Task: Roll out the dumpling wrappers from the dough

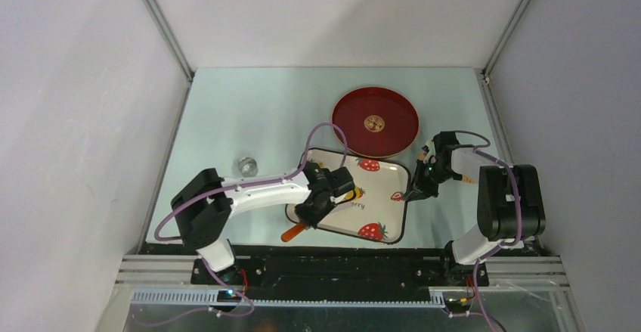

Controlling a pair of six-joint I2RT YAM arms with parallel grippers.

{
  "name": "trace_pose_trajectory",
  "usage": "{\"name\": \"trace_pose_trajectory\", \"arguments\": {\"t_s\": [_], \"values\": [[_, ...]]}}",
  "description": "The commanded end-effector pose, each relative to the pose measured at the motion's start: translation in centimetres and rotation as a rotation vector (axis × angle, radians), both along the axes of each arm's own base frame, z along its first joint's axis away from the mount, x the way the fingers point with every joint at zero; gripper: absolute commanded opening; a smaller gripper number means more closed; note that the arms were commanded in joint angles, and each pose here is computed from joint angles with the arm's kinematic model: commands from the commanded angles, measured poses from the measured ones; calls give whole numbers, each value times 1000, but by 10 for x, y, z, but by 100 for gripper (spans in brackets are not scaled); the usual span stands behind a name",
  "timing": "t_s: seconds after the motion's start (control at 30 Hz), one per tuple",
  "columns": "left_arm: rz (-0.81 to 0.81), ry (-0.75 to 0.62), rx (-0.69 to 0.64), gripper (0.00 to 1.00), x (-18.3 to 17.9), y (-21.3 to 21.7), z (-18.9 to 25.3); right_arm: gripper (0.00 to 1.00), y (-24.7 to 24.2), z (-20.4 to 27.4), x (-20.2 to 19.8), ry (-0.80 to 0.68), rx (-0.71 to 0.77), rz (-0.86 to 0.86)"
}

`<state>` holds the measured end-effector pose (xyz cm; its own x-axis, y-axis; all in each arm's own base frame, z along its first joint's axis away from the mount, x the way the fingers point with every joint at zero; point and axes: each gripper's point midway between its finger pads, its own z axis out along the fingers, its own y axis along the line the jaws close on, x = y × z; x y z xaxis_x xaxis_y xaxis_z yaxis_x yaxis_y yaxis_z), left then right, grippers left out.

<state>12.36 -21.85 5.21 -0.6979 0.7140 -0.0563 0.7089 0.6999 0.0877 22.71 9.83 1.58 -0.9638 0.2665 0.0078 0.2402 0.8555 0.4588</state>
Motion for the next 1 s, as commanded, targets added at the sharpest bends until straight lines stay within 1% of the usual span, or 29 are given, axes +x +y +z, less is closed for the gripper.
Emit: {"name": "trace_pose_trajectory", "arguments": {"t_s": [0.0,0.5,0.97], "values": [[-27,-5,-23,0,9,-9,6,0,1,-6,0,13,-11,-9],[-43,3,-42,0,18,-30,6,0,1,-5,1,11,-2,-10],[-40,-8,-36,0,24,-38,3,0,1,-5,1,11,2,-8]]}}
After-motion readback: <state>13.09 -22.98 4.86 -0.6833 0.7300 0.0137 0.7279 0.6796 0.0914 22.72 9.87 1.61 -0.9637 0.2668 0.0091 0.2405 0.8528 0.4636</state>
